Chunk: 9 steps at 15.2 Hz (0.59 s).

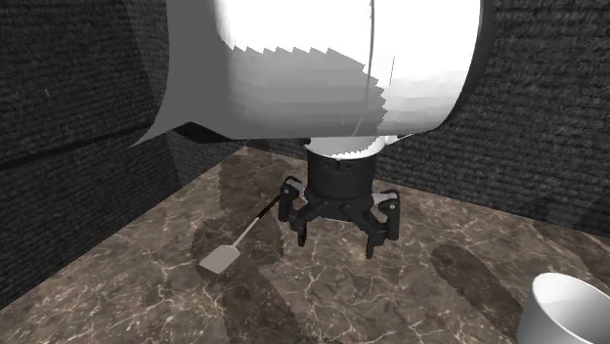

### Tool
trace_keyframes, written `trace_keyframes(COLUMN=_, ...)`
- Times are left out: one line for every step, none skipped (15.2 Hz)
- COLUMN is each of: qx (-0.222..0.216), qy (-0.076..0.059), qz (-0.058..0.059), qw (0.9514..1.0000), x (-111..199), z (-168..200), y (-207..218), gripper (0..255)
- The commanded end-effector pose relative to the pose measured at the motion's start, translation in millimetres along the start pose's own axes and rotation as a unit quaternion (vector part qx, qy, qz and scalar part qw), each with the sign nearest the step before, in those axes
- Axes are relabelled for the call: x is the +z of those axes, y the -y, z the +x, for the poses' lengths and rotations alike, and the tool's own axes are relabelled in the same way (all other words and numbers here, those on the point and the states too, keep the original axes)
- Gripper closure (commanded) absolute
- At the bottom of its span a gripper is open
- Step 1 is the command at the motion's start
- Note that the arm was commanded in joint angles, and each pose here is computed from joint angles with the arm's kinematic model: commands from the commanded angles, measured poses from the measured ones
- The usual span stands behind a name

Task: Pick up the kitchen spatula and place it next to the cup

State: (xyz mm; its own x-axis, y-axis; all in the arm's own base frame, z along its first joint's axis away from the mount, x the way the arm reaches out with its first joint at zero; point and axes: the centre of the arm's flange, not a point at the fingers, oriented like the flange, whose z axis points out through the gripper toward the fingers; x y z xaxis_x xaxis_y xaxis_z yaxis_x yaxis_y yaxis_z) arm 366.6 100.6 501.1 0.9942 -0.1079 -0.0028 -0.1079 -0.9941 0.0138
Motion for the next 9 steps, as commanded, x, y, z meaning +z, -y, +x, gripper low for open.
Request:
trace_keyframes(qx=0.01, qy=-0.003, qz=0.001, qw=0.9999, x=12.2, z=11.2, y=24.6, gripper=0)
trace_keyframes(qx=0.014, qy=-0.004, qz=0.001, qw=0.9999, x=18.2, z=17.1, y=34.5, gripper=0)
trace_keyframes(qx=0.019, qy=-0.006, qz=0.001, qw=0.9998, x=24.1, z=23.2, y=44.3, gripper=0)
trace_keyframes(qx=0.023, qy=-0.007, qz=0.001, qw=0.9997, x=30.0, z=29.3, y=54.1, gripper=0)
trace_keyframes(qx=0.028, qy=-0.008, qz=0.001, qw=0.9996, x=35.9, z=35.6, y=63.9, gripper=0)
trace_keyframes(qx=0.032, qy=-0.01, qz=0.002, qw=0.9994, x=41.7, z=42.0, y=73.6, gripper=0)
trace_keyframes(qx=0.036, qy=-0.011, qz=0.002, qw=0.9993, x=47.6, z=48.5, y=83.2, gripper=0)
trace_keyframes(qx=0.041, qy=-0.012, qz=0.002, qw=0.9991, x=53.4, z=55.0, y=92.7, gripper=0)
trace_keyframes(qx=0.045, qy=-0.014, qz=0.002, qw=0.9989, x=59.2, z=61.7, y=102.3, gripper=0)
